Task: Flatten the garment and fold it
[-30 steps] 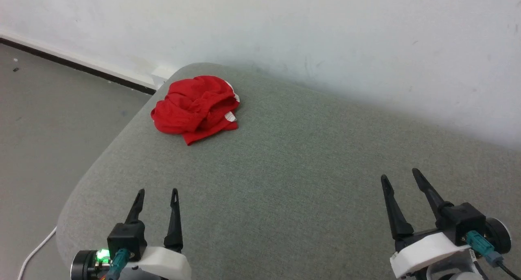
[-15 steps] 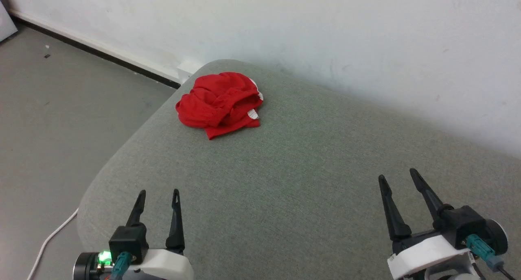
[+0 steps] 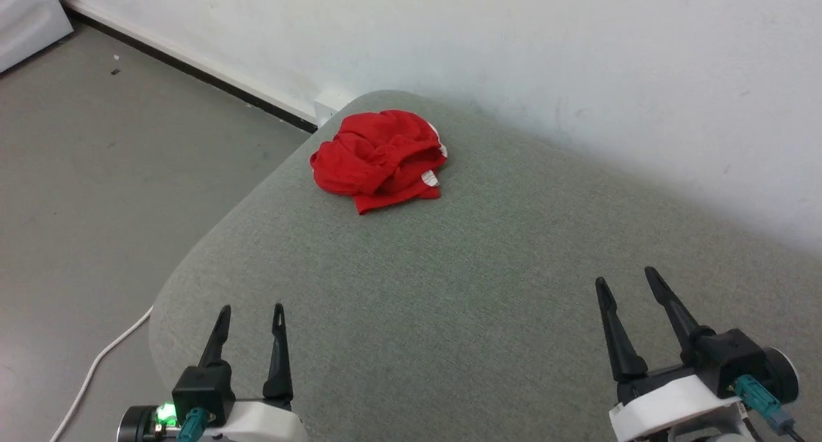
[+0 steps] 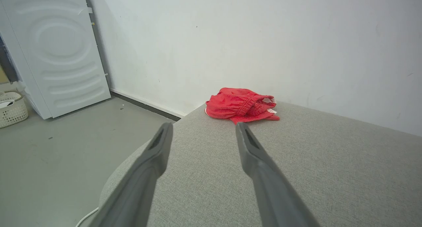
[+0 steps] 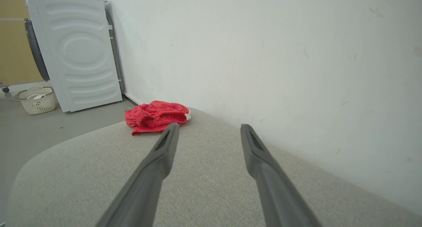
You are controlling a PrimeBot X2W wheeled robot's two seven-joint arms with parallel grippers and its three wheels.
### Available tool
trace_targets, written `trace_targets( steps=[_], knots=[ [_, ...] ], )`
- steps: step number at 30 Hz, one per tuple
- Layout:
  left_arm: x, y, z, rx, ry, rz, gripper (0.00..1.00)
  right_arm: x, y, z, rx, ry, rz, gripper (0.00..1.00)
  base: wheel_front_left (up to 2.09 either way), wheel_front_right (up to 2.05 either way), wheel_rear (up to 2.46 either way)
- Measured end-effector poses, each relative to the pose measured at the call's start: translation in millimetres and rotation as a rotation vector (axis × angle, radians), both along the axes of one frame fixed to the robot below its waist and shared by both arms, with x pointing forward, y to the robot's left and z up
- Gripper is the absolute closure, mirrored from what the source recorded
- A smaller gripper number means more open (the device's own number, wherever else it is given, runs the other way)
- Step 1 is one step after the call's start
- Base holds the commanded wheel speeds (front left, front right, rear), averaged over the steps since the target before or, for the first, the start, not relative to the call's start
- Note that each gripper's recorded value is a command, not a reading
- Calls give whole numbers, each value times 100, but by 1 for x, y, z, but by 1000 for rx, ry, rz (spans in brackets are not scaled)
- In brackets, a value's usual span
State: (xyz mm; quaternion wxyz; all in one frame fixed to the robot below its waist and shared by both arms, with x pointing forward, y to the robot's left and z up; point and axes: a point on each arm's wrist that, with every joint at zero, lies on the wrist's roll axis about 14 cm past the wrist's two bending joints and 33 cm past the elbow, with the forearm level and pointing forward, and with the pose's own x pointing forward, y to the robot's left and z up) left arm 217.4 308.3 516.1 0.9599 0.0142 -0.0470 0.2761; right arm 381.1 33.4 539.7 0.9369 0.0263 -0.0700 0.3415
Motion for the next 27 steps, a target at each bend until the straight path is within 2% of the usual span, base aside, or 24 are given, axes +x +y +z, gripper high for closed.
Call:
trace_targets(
  steps=[21,27],
  knots=[
    [-24,13,2,-8,-39,74,0,-5,24,-2,36,3,74,0,0,0,0],
    [-14,13,-10,-90,-32,41,0,2,16,-9,28,14,49,0,0,0,0]
  ],
)
